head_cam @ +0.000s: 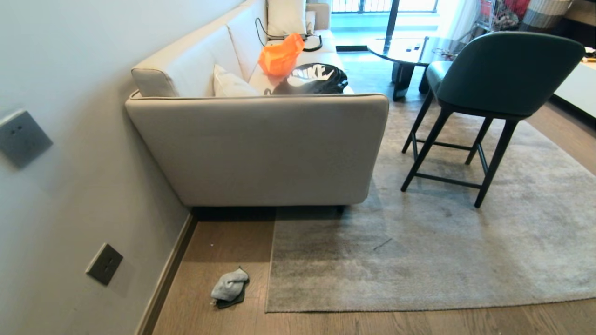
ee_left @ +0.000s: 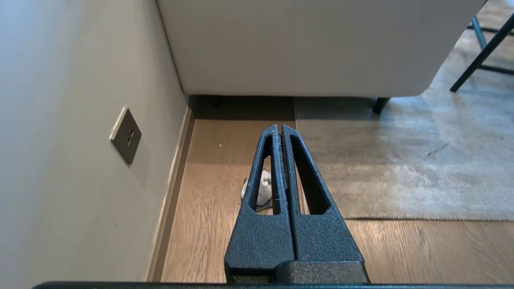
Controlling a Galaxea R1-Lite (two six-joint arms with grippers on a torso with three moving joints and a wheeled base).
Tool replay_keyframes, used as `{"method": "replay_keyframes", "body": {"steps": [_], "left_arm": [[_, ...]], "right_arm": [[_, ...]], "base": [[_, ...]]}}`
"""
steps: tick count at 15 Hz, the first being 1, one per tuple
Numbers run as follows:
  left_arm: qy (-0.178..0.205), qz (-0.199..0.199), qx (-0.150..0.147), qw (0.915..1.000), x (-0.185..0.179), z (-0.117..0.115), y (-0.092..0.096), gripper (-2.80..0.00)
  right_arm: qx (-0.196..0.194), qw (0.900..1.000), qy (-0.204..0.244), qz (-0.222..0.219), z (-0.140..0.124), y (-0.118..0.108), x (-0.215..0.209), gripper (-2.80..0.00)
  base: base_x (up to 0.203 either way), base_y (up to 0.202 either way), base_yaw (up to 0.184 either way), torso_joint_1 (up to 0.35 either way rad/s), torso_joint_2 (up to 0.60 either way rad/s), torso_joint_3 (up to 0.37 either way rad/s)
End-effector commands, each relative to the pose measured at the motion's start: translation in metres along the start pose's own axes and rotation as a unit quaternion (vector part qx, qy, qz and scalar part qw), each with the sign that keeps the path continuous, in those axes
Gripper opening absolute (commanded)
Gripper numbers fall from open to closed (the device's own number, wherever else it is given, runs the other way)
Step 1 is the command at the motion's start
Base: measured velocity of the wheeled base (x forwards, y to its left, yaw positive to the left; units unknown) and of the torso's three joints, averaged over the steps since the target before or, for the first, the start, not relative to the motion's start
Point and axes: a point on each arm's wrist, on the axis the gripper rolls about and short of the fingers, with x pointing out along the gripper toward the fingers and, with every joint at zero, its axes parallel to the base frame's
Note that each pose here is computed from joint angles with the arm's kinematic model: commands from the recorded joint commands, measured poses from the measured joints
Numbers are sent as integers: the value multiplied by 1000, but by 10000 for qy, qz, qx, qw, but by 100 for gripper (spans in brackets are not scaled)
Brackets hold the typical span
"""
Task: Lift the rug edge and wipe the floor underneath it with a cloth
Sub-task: Pick up the rag
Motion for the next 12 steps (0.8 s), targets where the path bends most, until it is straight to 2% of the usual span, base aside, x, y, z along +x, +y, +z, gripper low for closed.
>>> {"method": "replay_keyframes", "body": {"steps": [1, 12], "left_arm": [[-1, 3, -6, 10000, 0, 0, 0, -280], [-1, 3, 1, 10000, 0, 0, 0, -280]], "right_arm": [[3, 10000, 3, 2, 0, 0, 0, -280], [3, 10000, 3, 2, 0, 0, 0, -280]], "base": [[0, 0, 0, 2, 6, -199], [0, 0, 0, 5, 3, -197]]}}
